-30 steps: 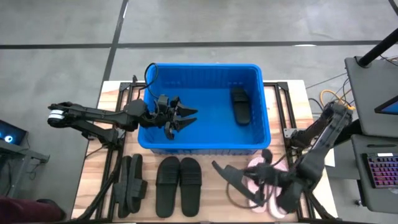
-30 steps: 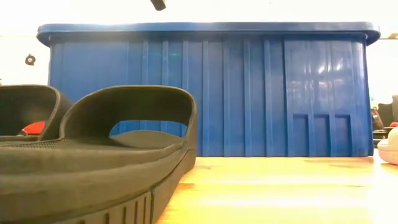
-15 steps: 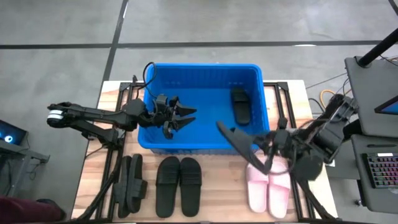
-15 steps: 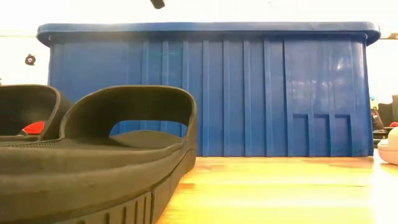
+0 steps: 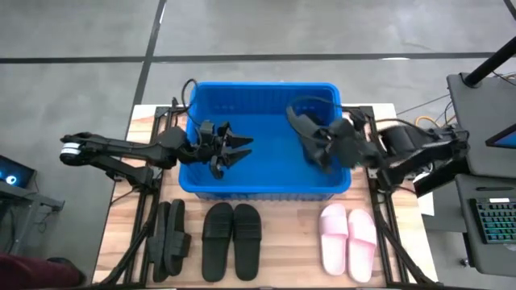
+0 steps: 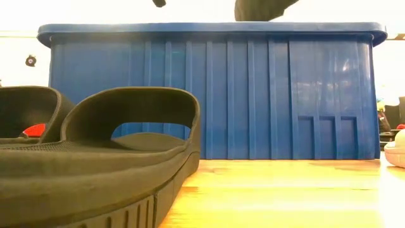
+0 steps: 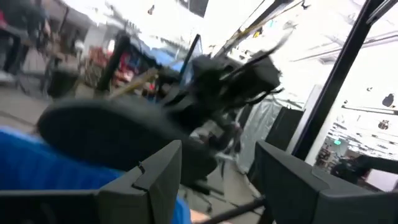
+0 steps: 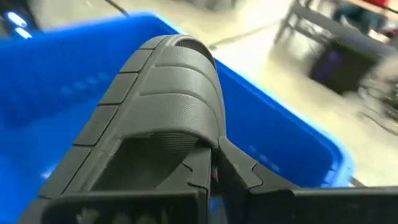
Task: Pick and place slides into bin
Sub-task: Put the black slide into the blue container
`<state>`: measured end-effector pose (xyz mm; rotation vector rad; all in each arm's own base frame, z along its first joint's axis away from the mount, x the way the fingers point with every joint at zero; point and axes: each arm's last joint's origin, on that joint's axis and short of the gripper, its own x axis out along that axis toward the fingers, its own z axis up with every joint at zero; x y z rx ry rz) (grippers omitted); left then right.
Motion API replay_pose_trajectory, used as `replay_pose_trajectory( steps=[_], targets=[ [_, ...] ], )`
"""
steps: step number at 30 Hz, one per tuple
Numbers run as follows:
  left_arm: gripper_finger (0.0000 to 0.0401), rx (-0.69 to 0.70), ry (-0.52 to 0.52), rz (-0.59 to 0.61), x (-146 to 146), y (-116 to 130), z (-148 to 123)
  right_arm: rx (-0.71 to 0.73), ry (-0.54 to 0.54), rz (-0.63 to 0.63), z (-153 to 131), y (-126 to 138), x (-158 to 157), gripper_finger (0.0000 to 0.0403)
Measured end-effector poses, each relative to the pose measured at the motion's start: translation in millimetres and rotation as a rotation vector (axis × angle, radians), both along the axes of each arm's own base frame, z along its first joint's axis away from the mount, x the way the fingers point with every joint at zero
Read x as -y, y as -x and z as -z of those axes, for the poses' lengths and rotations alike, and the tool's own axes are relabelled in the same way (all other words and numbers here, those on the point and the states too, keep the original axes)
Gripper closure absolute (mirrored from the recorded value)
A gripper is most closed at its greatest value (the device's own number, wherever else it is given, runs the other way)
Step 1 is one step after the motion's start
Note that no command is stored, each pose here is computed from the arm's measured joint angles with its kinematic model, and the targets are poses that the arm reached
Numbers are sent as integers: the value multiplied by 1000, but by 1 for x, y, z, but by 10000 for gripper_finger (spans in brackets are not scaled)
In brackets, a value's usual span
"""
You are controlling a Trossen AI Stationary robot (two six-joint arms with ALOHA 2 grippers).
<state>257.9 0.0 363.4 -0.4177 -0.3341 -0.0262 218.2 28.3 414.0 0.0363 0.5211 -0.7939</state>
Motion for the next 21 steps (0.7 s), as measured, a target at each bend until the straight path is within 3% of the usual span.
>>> replay_pose_trajectory(
  steps=[10, 21],
  targets=[
    [212, 20, -29, -80, -3, 9, -6, -349, 73, 162, 32, -33, 66, 392],
    [212, 10, -159, -129, -3, 9, -6, -704, 117, 172, 81, -72, 108, 392]
  ],
)
